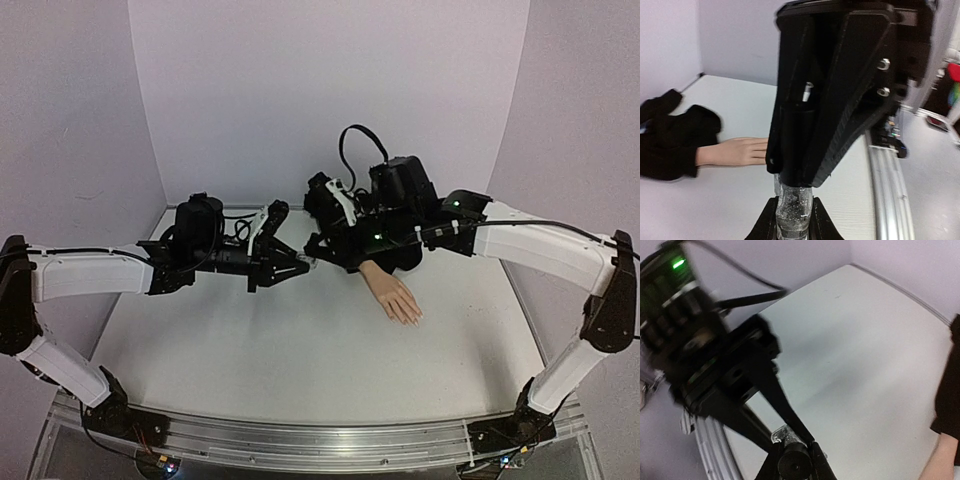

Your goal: Paint the nails

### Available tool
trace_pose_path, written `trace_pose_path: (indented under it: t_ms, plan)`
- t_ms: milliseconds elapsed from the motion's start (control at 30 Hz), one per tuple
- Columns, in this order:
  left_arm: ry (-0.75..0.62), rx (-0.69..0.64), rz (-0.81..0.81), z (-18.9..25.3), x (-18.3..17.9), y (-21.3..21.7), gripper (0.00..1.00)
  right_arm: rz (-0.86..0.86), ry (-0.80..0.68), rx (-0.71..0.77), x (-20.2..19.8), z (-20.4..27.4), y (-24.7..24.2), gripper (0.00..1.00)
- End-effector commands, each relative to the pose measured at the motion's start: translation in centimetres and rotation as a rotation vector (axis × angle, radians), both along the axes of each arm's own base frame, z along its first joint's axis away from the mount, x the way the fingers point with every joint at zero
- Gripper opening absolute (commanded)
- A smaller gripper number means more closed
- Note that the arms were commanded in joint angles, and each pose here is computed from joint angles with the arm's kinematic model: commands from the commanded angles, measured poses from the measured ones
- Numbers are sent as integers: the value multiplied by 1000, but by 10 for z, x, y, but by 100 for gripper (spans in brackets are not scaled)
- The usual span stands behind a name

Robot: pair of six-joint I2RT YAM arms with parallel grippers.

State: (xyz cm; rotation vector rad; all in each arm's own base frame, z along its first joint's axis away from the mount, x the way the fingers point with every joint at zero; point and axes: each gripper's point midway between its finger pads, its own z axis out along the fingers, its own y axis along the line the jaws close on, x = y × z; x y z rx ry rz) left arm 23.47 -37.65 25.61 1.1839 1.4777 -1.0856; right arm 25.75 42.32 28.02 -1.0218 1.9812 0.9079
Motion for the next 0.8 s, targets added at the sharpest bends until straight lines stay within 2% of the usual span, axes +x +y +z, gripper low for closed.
trace_pose_path:
  t_ms: [0,100,133,233,267,367,433,567,767]
  plan:
    - [-16,-180,-535,62,-84,11,0,485,-36,122,-93,19,1,0]
    - [-7,-174,-529,63,-83,11,0,430,-43,92,-87,13,-4,2]
    - [-11,-173,-508,63,-80,10,0,405,-47,84,-84,12,-6,9]
    - [-35,-165,-420,61,-67,7,0,293,-65,62,-69,14,-13,47]
    - [-46,-159,-373,60,-60,5,0,240,-71,52,-61,14,-16,54]
    - [-84,-133,-203,54,-33,4,0,61,-72,26,-38,14,-27,69]
    - [-111,-110,-97,50,-17,5,0,-47,-60,22,-24,16,-35,71]
    - [-155,-69,51,41,6,10,0,-149,-21,40,-14,24,-41,70]
    - [-217,-12,124,34,15,10,0,-202,60,39,-5,31,-33,60]
